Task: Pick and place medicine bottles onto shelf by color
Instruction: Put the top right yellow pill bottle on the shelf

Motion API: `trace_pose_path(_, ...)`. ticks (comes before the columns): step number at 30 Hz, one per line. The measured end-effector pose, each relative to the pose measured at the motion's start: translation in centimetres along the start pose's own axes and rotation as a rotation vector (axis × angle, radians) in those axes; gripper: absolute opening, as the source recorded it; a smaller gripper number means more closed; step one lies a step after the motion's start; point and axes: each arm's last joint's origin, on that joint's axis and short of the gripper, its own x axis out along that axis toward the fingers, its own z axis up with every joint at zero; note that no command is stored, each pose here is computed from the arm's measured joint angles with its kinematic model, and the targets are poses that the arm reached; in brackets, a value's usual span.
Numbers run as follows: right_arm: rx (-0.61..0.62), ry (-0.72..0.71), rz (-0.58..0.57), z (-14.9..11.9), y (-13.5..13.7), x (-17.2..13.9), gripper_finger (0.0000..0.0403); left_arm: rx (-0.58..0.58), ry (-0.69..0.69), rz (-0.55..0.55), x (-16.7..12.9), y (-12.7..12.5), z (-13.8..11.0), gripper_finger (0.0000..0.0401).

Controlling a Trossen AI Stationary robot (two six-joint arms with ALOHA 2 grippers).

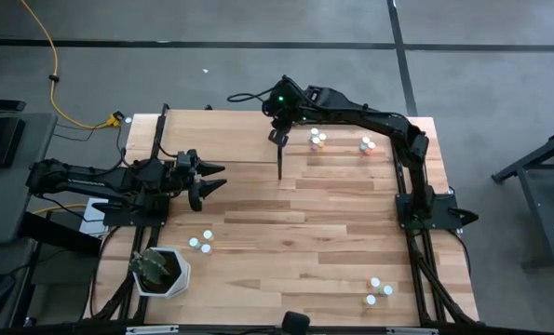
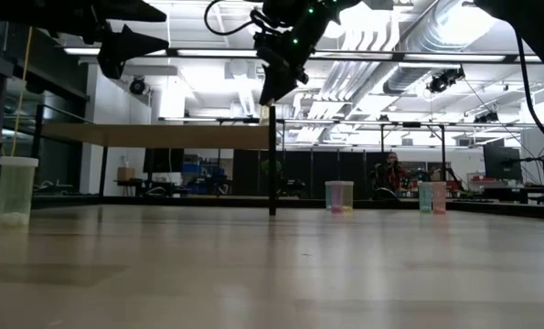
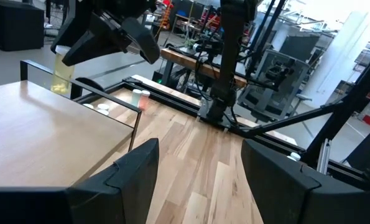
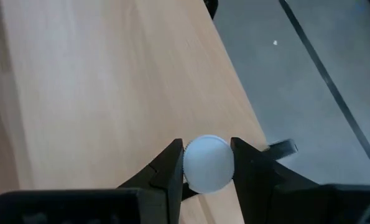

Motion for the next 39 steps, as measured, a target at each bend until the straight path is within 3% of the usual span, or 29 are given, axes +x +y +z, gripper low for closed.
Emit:
trace_pose_path(10,0.004,0.026,0.002,-0.3,-0.2,0.9,0.01,0.0,-0.001,0.001,0.0,0.0,0.0,0.022)
trace_pose_path(19,0.008,0.037,-0.002,-0.5,-0.4,1.8,0.0143,-0.002,-0.009,0.001,0.0,0.0,0.1,0.022)
trace_pose_path(32,0.012,0.004,-0.024,-0.2,-0.5,1.8,0.0151,-0.003,-0.01,0.002,0.0,0.0,0.1,0.022)
trace_pose_path(39,0.021,0.009,-0.044,-0.1,-1.3,0.7,0.0203,-0.003,-0.01,0.002,0.0,0.0,0.1,0.022)
